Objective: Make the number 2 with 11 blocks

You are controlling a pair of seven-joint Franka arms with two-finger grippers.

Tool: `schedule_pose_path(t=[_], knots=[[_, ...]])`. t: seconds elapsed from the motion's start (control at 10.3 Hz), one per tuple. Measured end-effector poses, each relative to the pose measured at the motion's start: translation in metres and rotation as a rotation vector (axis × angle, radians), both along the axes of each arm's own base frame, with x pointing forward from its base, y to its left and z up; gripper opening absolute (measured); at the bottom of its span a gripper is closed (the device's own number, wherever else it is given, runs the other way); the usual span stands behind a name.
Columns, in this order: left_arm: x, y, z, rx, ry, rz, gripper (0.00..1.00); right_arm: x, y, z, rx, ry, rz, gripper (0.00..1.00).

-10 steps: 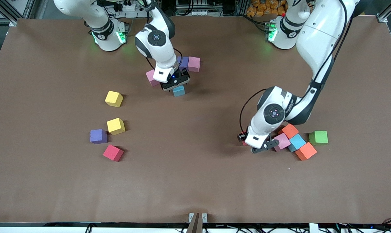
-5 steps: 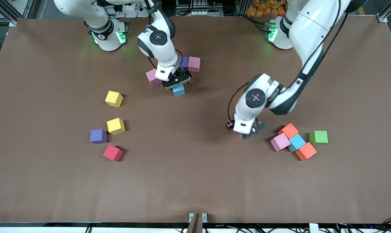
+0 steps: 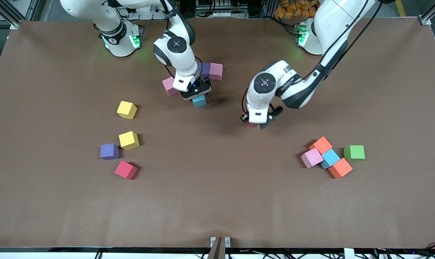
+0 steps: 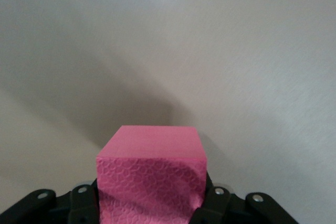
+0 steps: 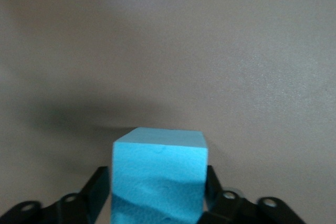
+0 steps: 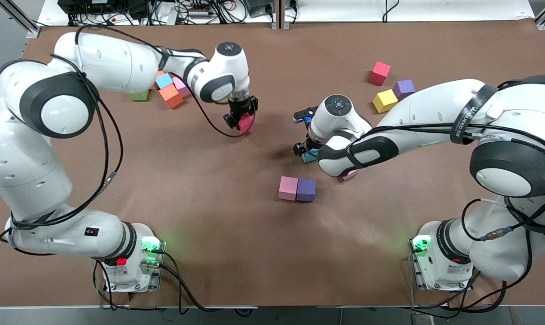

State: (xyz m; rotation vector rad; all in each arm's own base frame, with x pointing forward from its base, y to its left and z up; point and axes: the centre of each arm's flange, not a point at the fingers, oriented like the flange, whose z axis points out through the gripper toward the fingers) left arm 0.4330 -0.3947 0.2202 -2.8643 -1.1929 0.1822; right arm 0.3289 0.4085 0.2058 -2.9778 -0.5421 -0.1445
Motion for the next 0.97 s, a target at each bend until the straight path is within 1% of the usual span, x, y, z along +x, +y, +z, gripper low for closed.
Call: schedule_pose_path(t=[0.1,0.19,0.29,0.39,0.49,0.58,0.68,0.78,0.97], knots=[[-0.017,-0.006,-0.006,-0.009,0.007,0.046,0.63,0.003,-0.001,0.002,0.005,-0.004,-0.007,0.59],[-0.032,-0.009,-0.013,-0.016,0.014,0.099,0.63,0.014,-0.005,0.007,0.013,-0.014,-0.024,0.58],[-0.043,-0.008,-0.018,-0.016,0.025,0.162,0.63,0.029,-0.013,0.012,0.023,-0.026,-0.043,0.57],[-0.052,-0.007,-0.023,-0.006,0.041,0.219,0.63,0.046,-0.021,0.02,0.031,-0.039,-0.054,0.53],[-0.062,-0.006,-0.025,0.006,0.057,0.27,0.63,0.064,-0.032,0.03,0.023,-0.04,-0.047,0.53],[-0.073,-0.01,-0.025,0.012,0.068,0.311,0.63,0.081,-0.043,0.043,0.002,-0.023,-0.037,0.53],[-0.083,-0.016,-0.023,0.014,0.077,0.346,0.63,0.097,-0.054,0.06,-0.021,0.007,-0.04,0.53],[-0.092,-0.023,-0.02,0.015,0.084,0.385,0.63,0.111,-0.062,0.075,-0.042,0.039,-0.056,0.53],[-0.108,-0.033,-0.015,0.019,0.095,0.434,0.63,0.137,-0.079,0.101,-0.062,0.077,-0.094,0.53]])
